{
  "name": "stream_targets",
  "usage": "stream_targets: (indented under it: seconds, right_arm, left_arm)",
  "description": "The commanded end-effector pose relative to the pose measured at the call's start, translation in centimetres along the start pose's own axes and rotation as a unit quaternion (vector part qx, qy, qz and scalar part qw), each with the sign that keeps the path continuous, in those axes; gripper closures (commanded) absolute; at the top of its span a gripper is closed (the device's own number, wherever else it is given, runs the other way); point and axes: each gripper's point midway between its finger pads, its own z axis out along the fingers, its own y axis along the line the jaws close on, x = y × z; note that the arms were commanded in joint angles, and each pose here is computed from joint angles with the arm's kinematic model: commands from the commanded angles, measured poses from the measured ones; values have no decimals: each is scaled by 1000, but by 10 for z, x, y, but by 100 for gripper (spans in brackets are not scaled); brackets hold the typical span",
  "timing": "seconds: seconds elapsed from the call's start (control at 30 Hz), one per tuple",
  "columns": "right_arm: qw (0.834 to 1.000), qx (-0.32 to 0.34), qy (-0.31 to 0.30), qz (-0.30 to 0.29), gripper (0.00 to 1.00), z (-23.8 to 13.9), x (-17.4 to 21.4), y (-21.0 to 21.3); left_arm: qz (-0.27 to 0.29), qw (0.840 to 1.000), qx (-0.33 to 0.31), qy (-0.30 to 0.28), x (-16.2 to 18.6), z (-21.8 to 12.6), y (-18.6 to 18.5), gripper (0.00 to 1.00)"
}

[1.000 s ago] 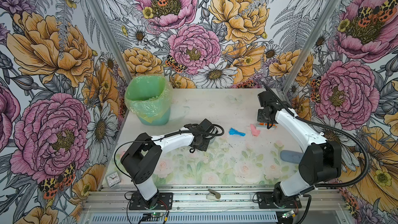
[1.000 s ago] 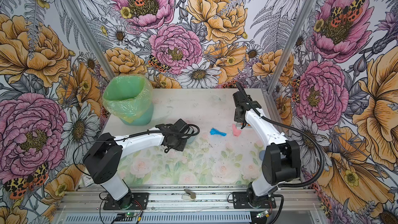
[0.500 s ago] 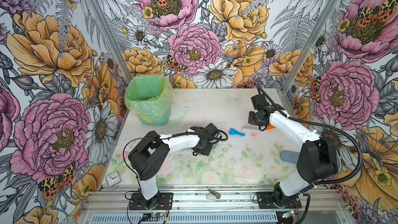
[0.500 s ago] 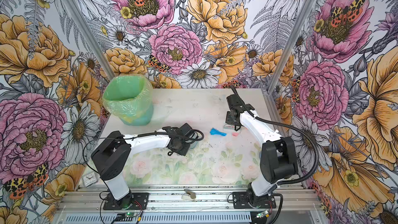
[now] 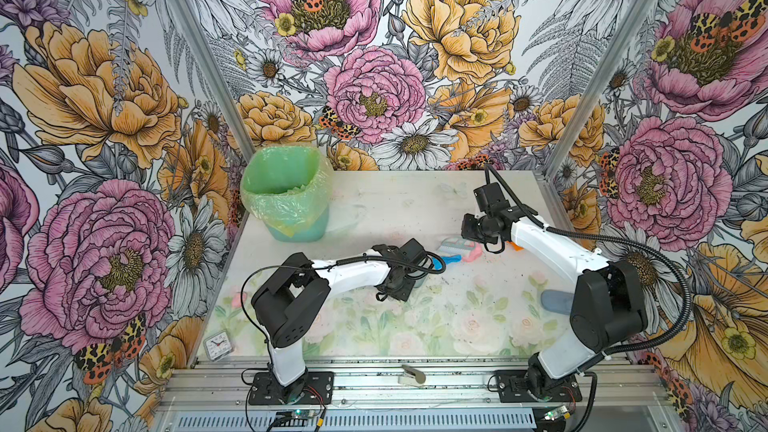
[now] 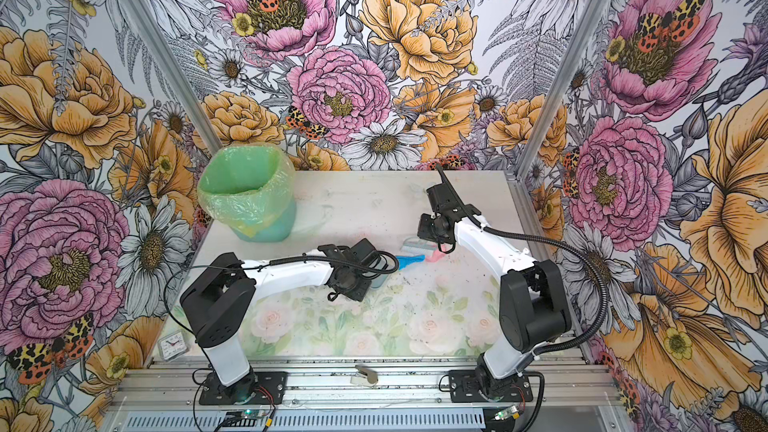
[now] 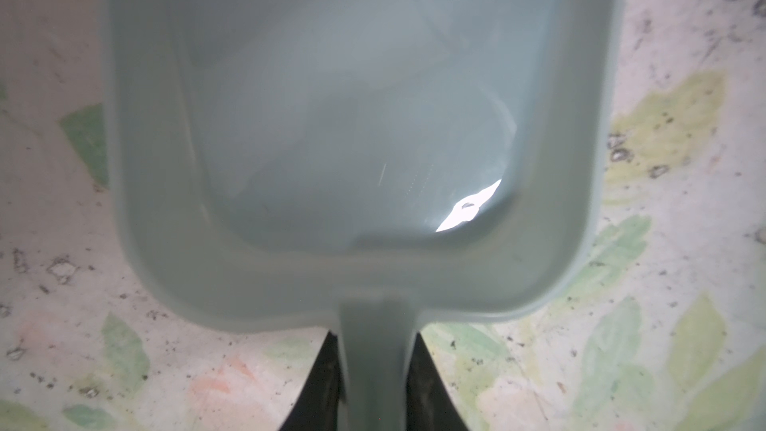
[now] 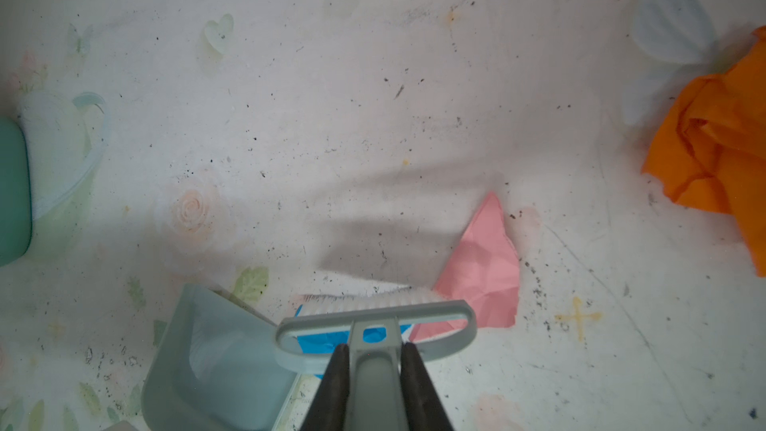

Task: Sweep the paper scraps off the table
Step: 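Sweep the blue scrap with the right brush into the dustpan held by the left gripper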

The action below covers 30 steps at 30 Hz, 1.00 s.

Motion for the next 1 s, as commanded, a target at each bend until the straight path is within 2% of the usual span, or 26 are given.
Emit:
stream_targets:
  seconds: [0.0,0.13,0.27,0.53,0.67,0.97]
  right_arm:
    - [998,-20,-59,-11,100,-32,-27,9]
    - [995,12,-98,-11,100,-52,-41,-9]
    - [993,49,-107,-6,100,-58,-45,-31]
    - [989,104,-102,-8,100,-54,-37,-59]
    - [986,130,-106,2,100,-53,-38,-70]
    - [975,180,-112,62,100,-40,-35,-92]
  left_arm:
    - [9,1000,4,-8,-5,-5,-4,94]
    - [11,1000,6,-8,-3,-7,-4,94]
    - [18,1000,1,-3,2,-10,-2,93]
    - [19,1000,-19,-8,11,-22,10,93]
    - [31,999,-9,-13,12,-30,9,94]
    - [80,997,14,-9,16,-33,-12,94]
